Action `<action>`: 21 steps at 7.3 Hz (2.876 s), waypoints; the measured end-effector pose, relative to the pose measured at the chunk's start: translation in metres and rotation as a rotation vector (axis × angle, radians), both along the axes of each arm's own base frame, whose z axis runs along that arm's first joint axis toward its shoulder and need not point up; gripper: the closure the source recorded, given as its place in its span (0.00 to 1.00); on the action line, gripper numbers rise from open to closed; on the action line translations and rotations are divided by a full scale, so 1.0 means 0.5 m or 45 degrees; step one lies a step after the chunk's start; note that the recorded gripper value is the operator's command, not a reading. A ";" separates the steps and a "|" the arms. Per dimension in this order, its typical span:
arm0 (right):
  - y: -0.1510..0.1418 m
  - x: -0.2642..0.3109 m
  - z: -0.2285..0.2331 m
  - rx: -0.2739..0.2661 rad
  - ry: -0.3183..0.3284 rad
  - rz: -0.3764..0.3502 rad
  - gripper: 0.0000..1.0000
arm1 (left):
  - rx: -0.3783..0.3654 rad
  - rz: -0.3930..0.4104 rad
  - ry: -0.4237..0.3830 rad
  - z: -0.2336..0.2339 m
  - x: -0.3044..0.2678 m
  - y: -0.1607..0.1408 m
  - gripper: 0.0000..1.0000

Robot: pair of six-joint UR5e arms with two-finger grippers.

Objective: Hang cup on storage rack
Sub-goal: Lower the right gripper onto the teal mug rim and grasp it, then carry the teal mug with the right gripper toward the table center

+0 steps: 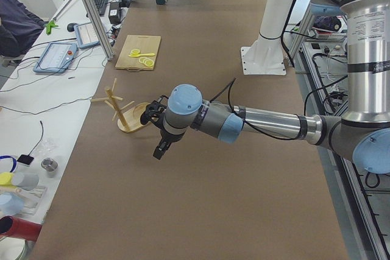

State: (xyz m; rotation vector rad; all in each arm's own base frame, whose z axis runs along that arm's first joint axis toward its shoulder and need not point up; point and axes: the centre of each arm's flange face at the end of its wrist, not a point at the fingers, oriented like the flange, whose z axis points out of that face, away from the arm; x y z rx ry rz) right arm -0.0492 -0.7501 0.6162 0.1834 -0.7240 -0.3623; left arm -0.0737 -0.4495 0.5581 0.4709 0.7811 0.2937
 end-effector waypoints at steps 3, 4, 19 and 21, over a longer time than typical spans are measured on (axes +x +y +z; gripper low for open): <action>0.009 -0.024 0.057 -0.019 0.027 0.057 0.37 | 0.006 0.001 0.000 -0.001 0.001 0.002 0.01; 0.010 -0.026 0.063 -0.028 0.036 0.072 0.62 | 0.009 0.001 0.000 -0.002 0.001 0.002 0.01; 0.099 0.015 -0.032 -0.345 -0.118 0.687 1.00 | -0.002 0.003 -0.001 0.008 0.001 0.005 0.01; 0.132 -0.024 -0.104 -0.461 -0.211 0.837 1.00 | -0.004 0.003 0.000 0.009 0.001 0.007 0.01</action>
